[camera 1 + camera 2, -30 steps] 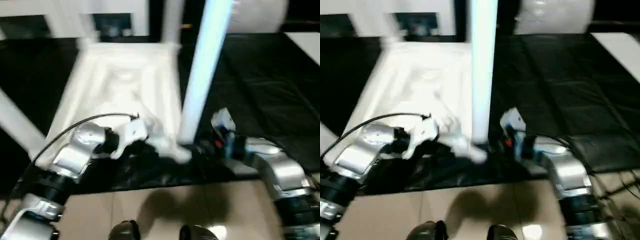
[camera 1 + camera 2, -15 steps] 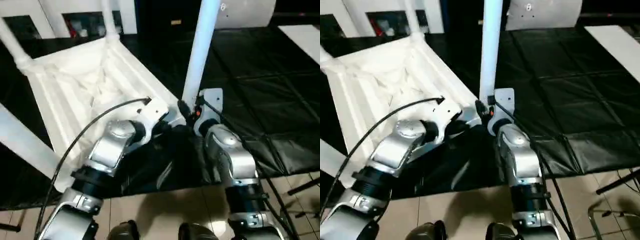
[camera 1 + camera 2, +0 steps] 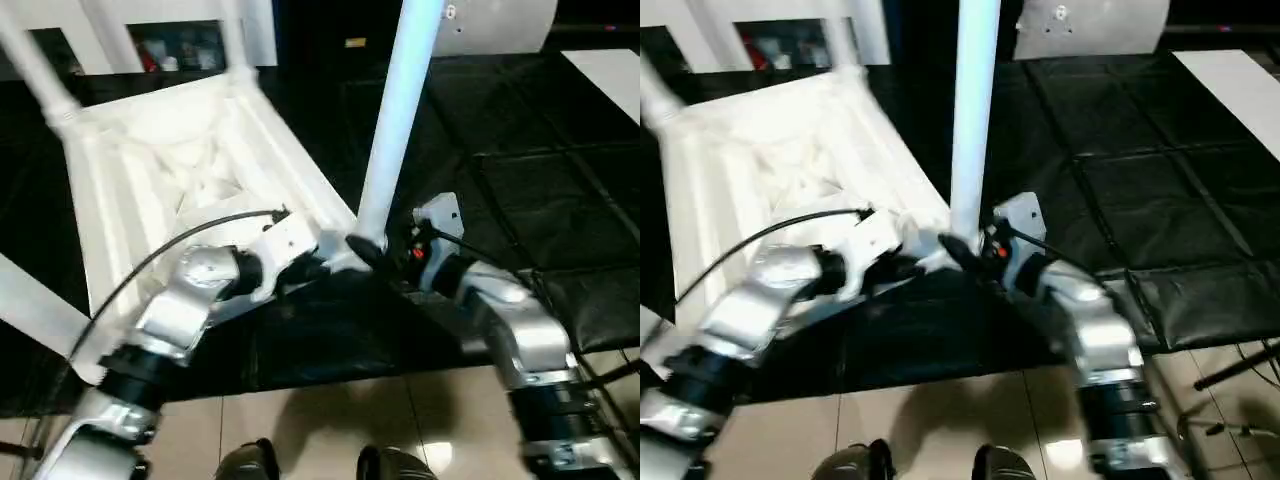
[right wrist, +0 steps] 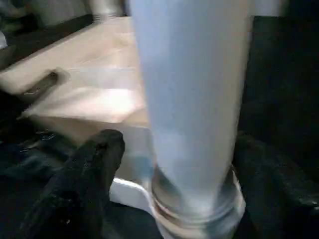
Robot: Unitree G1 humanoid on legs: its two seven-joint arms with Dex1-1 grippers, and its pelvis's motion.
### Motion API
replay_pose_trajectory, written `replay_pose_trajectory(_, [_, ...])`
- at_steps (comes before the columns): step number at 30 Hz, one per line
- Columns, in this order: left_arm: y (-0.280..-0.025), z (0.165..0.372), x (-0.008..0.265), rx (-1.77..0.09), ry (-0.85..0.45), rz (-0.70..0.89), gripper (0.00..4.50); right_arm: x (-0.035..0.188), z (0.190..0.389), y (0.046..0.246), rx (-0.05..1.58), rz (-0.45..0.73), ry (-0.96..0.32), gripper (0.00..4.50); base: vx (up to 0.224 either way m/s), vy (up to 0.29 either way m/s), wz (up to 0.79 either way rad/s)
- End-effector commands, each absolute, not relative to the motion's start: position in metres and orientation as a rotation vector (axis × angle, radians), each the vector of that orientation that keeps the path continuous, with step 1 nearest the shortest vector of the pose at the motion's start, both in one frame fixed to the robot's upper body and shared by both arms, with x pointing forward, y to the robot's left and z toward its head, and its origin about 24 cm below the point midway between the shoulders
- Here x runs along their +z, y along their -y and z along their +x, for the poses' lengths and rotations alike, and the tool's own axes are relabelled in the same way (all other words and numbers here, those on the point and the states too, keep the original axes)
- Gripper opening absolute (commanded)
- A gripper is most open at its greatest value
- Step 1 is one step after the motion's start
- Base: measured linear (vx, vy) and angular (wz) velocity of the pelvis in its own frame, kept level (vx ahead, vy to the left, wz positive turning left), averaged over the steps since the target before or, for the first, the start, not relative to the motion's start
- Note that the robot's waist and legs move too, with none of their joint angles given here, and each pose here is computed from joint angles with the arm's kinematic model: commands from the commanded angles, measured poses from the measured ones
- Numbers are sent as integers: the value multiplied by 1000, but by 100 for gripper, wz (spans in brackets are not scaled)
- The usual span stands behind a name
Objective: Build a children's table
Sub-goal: Rotate leg to tighten
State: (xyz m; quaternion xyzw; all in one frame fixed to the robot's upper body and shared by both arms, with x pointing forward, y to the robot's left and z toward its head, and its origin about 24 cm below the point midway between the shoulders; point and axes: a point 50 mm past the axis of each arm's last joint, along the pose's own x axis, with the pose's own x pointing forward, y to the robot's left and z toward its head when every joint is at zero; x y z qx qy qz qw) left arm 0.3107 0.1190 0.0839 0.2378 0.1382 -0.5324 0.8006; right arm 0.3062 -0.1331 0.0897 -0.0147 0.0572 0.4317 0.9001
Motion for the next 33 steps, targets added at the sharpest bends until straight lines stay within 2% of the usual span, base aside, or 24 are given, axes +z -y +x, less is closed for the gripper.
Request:
replay_pose_trajectory(1, [-116,303,82,-1257,-284,555,0,98,304,133,982,-53,-85,415,0,0,0])
replay_pose_trajectory(3, [-123,295,79,-1385,-289,565,0,101,297,142,1158,-118,-110,415,0,0,0])
replay_pose_trajectory(4, [-123,295,79,-1386,-289,565,0,101,297,142,1160,-118,-110,415,0,0,0])
replay_pose_trajectory(5, [-125,291,78,-1450,-295,583,0,101,291,144,1261,-145,-133,415,0,0,0])
replay_pose_trajectory(6, [-125,291,78,-1453,-295,584,0,101,291,144,1265,-147,-134,415,0,0,0])
replay_pose_trajectory(9, [-128,288,76,-1538,-312,612,0,99,284,147,1412,-212,-166,415,0,0,0])
replay_pose_trajectory(13, [-130,286,76,-1612,-323,632,0,98,282,149,1493,-226,-188,415,0,0,0])
replay_pose_trajectory(14, [-130,285,76,-1629,-324,634,0,98,282,149,1510,-228,-192,398,0,0,0])
replay_pose_trajectory(16, [-130,283,76,-1689,-329,648,0,98,282,150,1568,-219,-213,398,0,0,0])
replay_pose_trajectory(18, [-130,283,76,-1720,-330,657,0,98,282,150,1598,-210,-227,370,0,0,0])
replay_pose_trajectory(21, [-129,282,77,-1751,-329,670,0,97,282,149,1635,-206,-243,364,0,0,0])
replay_pose_trajectory(23, [-128,282,77,-1755,-328,673,0,97,282,149,1641,-206,-245,328,0,0,0])
replay_pose_trajectory(28, [-127,284,78,-1776,-321,682,0,95,281,147,1701,-200,-265,295,0,0,0])
replay_pose_trajectory(29, [-127,284,78,-1776,-321,683,0,95,281,147,1705,-199,-267,277,0,0,0])
replay_pose_trajectory(33, [-129,285,78,-1774,-322,685,0,93,279,146,1727,-188,-282,256,0,0,0])
